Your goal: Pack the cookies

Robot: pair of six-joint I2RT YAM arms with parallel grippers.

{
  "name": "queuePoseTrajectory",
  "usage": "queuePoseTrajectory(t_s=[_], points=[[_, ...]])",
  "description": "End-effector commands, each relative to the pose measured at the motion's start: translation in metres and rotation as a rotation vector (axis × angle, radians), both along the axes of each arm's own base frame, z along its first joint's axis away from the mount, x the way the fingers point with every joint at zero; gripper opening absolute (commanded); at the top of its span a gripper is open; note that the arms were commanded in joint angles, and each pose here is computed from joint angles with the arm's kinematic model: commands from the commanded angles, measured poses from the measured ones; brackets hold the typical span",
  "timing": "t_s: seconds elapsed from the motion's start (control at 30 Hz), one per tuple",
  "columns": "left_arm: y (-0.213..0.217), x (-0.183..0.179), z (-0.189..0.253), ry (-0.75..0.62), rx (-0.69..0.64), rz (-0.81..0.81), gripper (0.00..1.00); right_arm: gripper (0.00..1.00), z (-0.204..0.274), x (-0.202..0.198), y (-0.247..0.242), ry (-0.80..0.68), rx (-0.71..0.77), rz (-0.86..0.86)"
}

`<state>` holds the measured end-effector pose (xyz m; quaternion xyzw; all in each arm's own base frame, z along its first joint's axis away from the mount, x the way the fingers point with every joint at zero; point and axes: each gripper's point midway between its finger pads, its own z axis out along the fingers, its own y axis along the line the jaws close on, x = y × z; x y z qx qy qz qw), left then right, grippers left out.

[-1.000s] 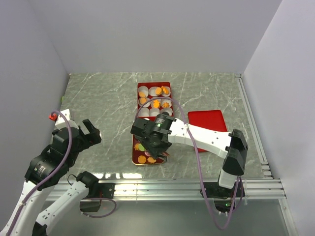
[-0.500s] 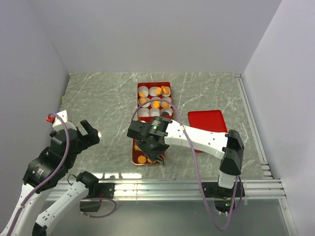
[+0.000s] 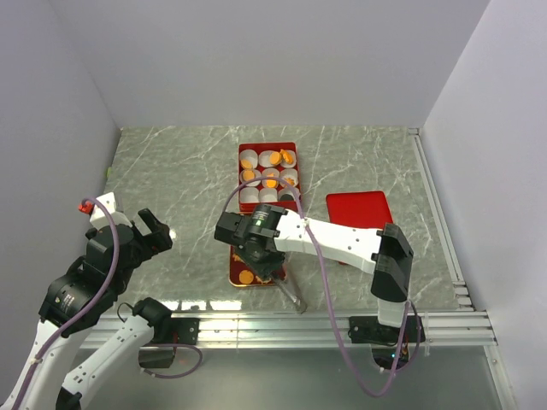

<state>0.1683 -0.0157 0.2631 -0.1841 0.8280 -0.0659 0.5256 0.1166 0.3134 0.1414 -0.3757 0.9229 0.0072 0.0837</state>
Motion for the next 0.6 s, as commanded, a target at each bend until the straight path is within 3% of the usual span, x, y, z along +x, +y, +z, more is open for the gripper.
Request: queuePoseTrajectory(t_s=[0.0,0.1,0.37,0.43,0.47,0.5,0.57], points=[[0.003,0.000,0.011,-0.038,-0.020,0.017,1.00,0.37,0.008,0.002,0.015,-0.021,0.051,0.013],[0.003,-0.001,0.010,-0.036,-0.017,0.016,0.99,0.31,0.008,0.005,0.013,-0.038,0.046,0.006],[0.003,0.000,0.010,-0.036,-0.018,0.015,0.99,0.32,0.010,0.017,0.004,-0.056,0.038,-0.026],[0.003,-0.001,0.010,-0.036,-0.018,0.014,1.00,0.39,0.013,0.019,0.001,-0.067,0.033,-0.028],[0.003,-0.001,0.011,-0.037,-0.018,0.016,0.99,0.45,0.016,0.020,-0.001,-0.077,0.038,-0.026],[0.003,-0.001,0.011,-0.040,-0.021,0.017,0.99,0.58,0.014,0.018,-0.004,-0.072,0.034,-0.016],[0.003,-0.002,0.011,-0.042,-0.022,0.017,0.99,0.66,0.018,0.011,0.000,-0.048,0.097,0.023]])
